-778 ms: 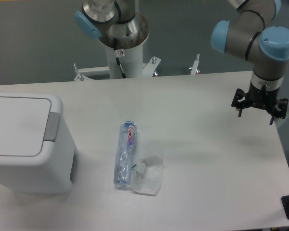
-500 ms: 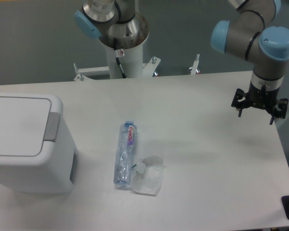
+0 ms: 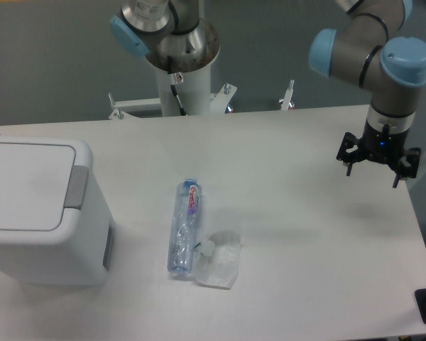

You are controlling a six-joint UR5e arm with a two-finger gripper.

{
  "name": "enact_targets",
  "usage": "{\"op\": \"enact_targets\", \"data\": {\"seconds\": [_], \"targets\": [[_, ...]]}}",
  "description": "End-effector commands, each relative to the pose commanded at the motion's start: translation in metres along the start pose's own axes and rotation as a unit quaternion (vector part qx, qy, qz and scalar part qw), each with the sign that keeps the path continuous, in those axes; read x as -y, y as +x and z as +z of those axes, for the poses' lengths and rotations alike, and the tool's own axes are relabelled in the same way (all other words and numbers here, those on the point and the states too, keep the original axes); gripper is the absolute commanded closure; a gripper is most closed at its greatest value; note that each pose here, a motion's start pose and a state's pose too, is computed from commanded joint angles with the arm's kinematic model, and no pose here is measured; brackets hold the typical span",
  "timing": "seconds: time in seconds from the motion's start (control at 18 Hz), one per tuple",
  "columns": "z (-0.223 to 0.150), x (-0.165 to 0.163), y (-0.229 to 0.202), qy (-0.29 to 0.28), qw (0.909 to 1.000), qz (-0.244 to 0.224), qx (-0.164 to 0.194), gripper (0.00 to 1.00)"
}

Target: Open the trash can

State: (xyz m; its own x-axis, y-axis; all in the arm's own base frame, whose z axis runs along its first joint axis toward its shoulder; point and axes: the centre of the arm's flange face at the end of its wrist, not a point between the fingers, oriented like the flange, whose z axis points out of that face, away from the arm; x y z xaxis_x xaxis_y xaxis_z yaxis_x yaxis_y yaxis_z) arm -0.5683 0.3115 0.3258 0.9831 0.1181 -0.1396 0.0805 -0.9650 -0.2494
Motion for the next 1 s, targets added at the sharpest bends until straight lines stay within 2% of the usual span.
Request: {"op": "enact_targets", "data": {"seconds": [0.33,0.44,0.5,0.56,0.72,1.0], "targets": [[-0.007,0.019,0.017,0.048,0.9916,-0.118,-0.022,0.00],[-0.012,0.037,0.026,0.071,0.9914,-0.107,-0.019,0.00],[-0.010,0.045,0.033,0.088,0.9897,-0.108,-0.034,0.00],[-0.010,0.053,0.040,0.100,0.9872,-0.116,-0.044,0.00],[-0.037,0.084,0.060,0.120,0.9802,-0.151,-0.045,0.00],[-0.076,0.147,0.107,0.173,0.9609,-0.198,-0.087,0.00]]}}
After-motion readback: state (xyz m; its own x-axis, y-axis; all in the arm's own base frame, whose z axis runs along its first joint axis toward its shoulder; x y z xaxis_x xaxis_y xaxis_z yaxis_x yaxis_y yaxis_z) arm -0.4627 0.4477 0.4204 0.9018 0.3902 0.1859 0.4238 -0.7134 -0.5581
